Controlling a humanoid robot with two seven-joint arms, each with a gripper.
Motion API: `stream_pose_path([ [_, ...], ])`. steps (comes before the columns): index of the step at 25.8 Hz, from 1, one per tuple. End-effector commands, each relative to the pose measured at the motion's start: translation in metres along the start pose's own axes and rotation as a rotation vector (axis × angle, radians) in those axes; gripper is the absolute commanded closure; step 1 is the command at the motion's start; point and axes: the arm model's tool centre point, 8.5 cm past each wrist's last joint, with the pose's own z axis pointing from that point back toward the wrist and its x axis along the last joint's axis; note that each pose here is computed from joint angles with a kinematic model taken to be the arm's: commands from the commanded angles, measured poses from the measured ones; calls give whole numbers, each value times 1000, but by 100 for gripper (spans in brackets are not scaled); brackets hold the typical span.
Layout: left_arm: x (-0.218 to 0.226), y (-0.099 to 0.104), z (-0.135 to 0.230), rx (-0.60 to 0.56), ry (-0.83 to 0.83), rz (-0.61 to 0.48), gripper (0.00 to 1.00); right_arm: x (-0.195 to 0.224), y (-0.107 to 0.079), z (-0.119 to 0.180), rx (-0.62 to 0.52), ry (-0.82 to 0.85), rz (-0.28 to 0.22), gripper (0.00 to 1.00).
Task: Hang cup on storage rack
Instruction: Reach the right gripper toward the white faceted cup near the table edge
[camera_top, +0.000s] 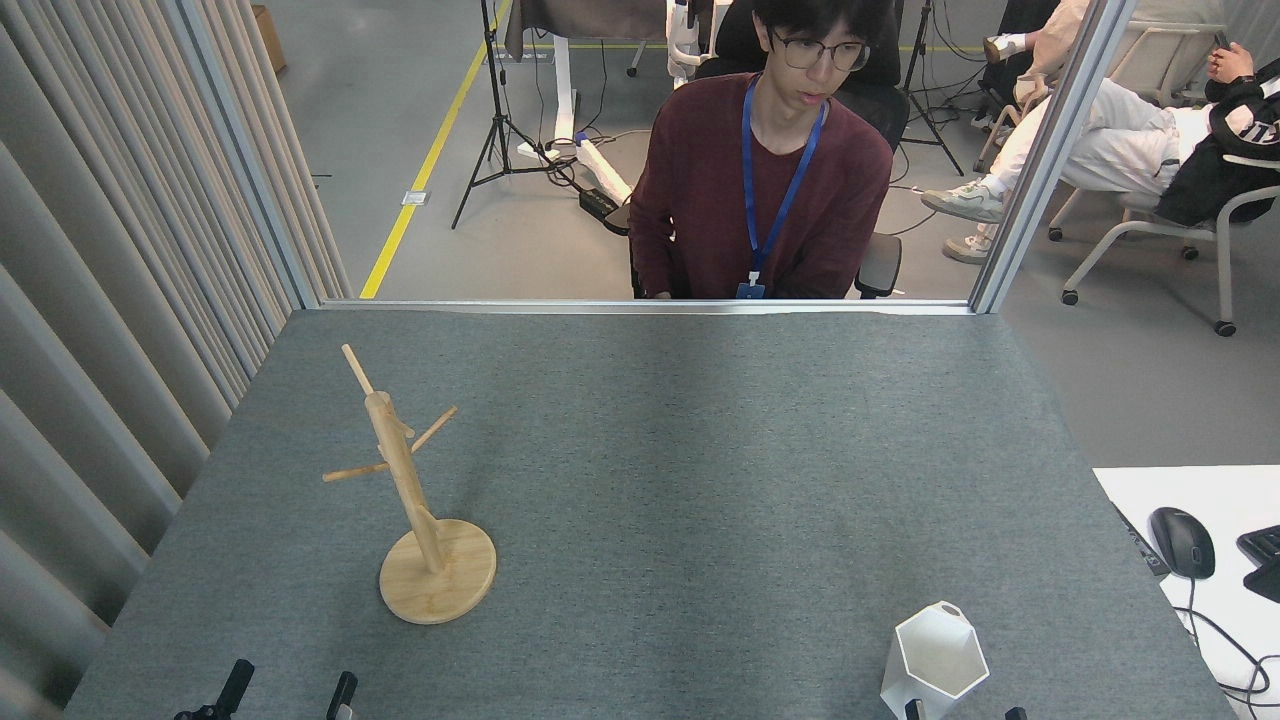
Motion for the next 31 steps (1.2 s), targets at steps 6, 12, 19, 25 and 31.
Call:
stream_pose_path([
  [6, 0, -3, 1, -8, 4, 3, 1, 1, -1, -1, -1, 1, -3, 1],
  [12, -1, -2, 1, -6, 6, 2, 1, 2, -1, -4, -1, -1, -6, 1],
  [19, -2, -1, 1, -4, 16, -3, 1, 0, 3, -6, 13, -1, -3, 1],
  [25, -2, -2, 1, -6, 15, -1, 1, 0, 1, -18, -2, -13, 7, 1],
  [31, -2, -1, 0, -3, 15, -2, 1, 0, 3, -25, -1, -19, 11, 1],
])
